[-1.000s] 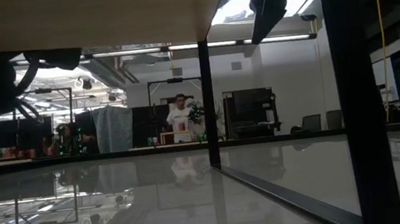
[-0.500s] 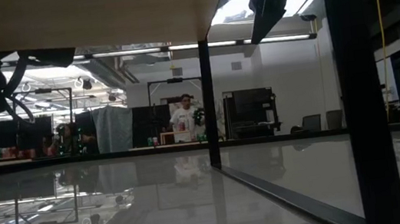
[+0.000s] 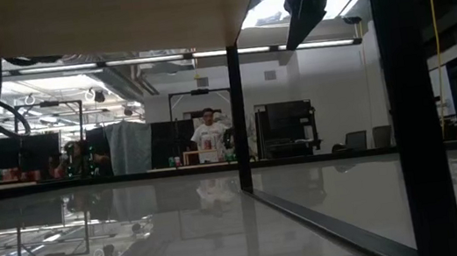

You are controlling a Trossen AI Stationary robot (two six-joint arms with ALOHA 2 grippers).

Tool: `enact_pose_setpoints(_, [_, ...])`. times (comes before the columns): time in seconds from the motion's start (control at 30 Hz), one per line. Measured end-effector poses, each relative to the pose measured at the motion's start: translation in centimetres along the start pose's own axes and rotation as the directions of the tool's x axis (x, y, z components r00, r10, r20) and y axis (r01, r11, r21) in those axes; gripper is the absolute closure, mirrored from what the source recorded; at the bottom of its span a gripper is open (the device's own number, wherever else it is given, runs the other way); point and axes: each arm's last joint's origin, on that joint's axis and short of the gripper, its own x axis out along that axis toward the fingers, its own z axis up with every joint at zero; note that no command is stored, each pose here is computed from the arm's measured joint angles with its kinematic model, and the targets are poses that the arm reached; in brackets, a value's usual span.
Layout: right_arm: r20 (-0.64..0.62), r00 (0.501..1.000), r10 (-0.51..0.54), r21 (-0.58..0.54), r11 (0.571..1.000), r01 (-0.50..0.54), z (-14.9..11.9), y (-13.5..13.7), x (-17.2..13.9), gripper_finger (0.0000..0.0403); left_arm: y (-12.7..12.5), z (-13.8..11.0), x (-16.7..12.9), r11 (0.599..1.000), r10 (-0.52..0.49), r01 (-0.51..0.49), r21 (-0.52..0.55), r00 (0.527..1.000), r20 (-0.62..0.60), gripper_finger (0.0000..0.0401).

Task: Place canned beverage on shelf
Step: Put the red soda can on the shelf aligned with the silver soda cans

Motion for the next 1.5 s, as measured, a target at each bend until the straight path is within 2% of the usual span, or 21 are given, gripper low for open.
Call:
enact_pose_setpoints(0.23, [0.0,1.0,0.0,0.0,1.0,0.0,0.0,0.0,0.0,0.0017,-0.6,-0.6,0.6,0.999,-0.047,0.047,0.003,0.997,0.061,0.0048])
enact_pose_setpoints(0.67, [-0.001,1.0,0.0,0.001,1.0,0.0,0.0,0.0,0.0,0.0017,-0.4,-1.3,1.4,0.998,-0.041,0.05,-0.041,0.98,0.194,0.0048])
enact_pose_setpoints(0.87, [-0.002,1.0,0.0,0.001,1.0,0.0,0.0,0.0,0.0,0.0017,-0.6,-1.4,1.6,0.997,-0.077,0.083,-0.006,0.954,0.29,0.0048])
enact_pose_setpoints(1.23, [-0.002,1.0,0.0,0.001,1.0,0.0,0.0,0.0,0.0,0.0017,-0.9,-2.3,2.3,0.99,-0.132,0.109,0.087,0.941,0.312,0.0048])
enact_pose_setpoints(1.5, [-0.004,1.0,0.0,-0.001,1.0,0.0,0.0,0.0,0.0,0.0017,-0.9,-2.9,3.0,0.977,-0.191,0.129,0.171,0.886,0.423,0.0048])
